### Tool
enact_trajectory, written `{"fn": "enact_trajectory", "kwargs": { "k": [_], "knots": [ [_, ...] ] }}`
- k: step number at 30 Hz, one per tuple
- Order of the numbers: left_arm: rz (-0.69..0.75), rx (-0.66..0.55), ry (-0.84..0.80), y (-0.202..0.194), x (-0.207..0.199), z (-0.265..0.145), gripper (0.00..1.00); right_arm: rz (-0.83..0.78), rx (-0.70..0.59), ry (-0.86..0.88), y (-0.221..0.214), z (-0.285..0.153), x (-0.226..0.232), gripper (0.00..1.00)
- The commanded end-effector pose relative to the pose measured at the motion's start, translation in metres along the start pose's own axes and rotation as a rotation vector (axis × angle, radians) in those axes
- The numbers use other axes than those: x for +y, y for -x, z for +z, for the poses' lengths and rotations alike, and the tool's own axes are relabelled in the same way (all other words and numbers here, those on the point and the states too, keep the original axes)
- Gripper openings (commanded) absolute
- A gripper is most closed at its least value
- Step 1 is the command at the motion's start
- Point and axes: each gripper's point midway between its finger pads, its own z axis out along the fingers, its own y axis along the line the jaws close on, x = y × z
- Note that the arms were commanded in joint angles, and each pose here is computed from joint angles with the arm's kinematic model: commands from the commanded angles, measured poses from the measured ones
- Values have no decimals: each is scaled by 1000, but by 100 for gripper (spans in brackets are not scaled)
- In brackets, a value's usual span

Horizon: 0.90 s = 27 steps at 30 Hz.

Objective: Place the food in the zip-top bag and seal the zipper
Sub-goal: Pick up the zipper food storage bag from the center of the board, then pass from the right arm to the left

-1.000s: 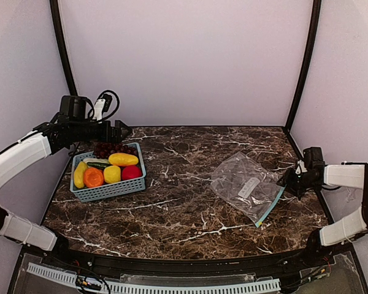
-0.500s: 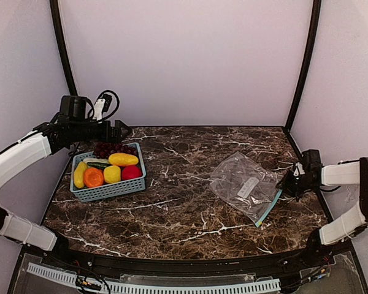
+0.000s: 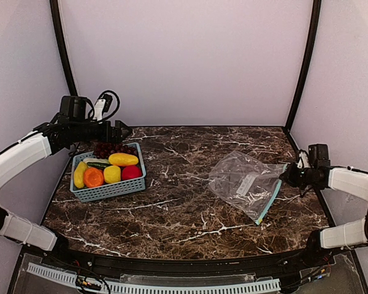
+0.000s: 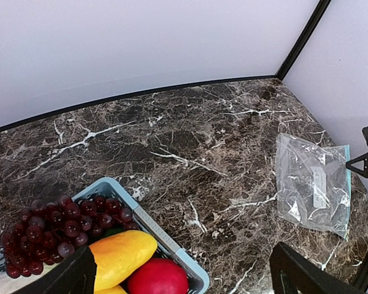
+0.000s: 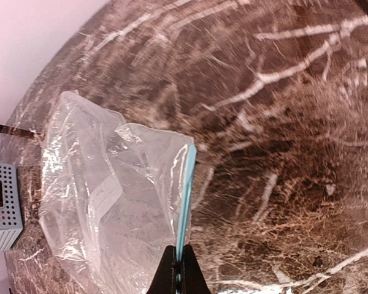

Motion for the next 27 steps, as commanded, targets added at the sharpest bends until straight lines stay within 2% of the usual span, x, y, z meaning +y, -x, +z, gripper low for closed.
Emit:
{"fn": "enact_trajectory", "kwargs": {
  "k": [1, 5, 10, 18, 27],
  "knots": [
    [16, 1, -77, -4, -13, 2, 100, -196, -107, 148, 26, -39, 57, 0],
    [61, -13, -186, -2, -37, -1, 100, -397, -126, 362, 21, -74, 128, 0],
    [149, -51, -394, 8, -91, -12, 100, -610, -53, 587, -3, -106, 204, 0],
    [284, -111, -672, 33, -178, -40, 100, -852, 188, 795, -59, -128, 302, 0],
    [324, -92, -819, 6, -204, -47, 100, -999, 424, 964, -128, -133, 365, 0]
  ]
}}
